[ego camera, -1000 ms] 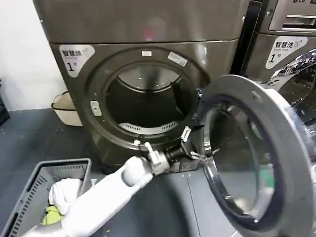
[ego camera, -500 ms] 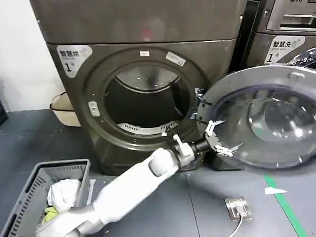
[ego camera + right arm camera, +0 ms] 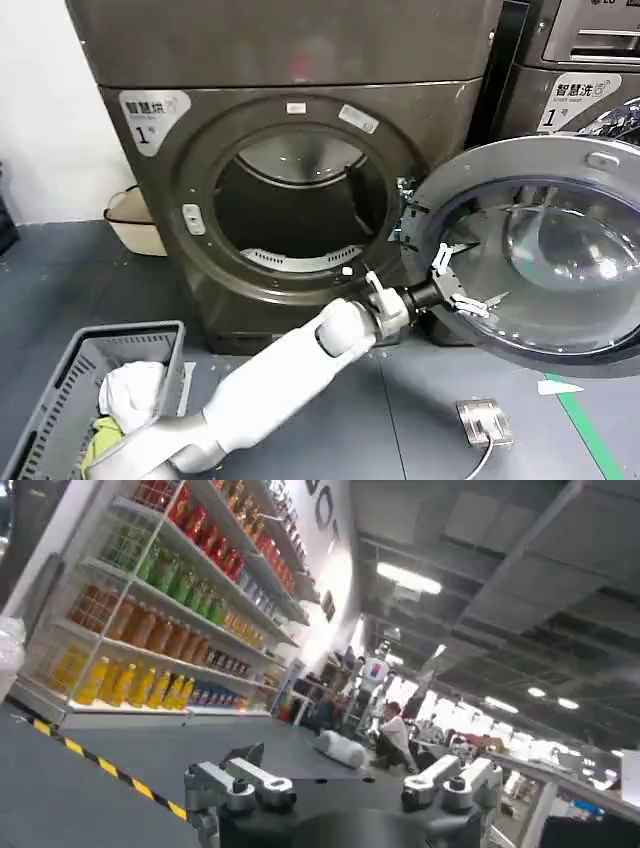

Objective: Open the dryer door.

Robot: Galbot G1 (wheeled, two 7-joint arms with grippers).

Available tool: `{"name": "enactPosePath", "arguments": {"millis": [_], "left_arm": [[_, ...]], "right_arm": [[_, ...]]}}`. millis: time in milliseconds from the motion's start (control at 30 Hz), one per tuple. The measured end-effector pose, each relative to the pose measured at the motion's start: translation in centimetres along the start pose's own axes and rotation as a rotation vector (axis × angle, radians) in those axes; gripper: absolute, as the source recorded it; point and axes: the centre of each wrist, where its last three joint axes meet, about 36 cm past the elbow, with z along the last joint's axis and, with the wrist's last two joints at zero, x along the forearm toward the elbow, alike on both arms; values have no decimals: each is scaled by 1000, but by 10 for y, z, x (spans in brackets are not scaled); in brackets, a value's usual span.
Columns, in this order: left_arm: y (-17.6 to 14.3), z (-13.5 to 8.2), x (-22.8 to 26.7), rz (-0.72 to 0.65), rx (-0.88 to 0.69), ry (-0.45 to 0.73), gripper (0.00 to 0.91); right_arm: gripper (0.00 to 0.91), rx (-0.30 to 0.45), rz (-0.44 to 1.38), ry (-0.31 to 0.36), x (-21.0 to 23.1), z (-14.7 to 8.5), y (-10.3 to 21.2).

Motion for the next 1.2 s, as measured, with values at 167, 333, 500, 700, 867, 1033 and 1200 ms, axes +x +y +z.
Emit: {"name": "enactPosePath", "arguments": {"millis": [167,333,500,700,867,1033,1200], "left_arm": [[-1,0,3,-1,3,0,907],[-7,-2,13,3,16,15,907],[-13,-11,33,5,24,32,907],[-17,-33,83,-12,37,69,907],[-16,-62,145,-73,56,100,907],[-11,-98,220,-176,102,191,907],[-13,-137,289,-332,201,318,907]], "right_arm": [[907,-7,-7,9,0,-1,1],[907,-33,-20,24,1,-6,5],[907,-43,-39,19,2,-9,10],[907,-71,-46,30,4,-13,19],[907,-84,-61,28,6,-16,27],[907,-101,-73,43,8,-11,38],[907,-105,-86,60,10,-7,48]]}}
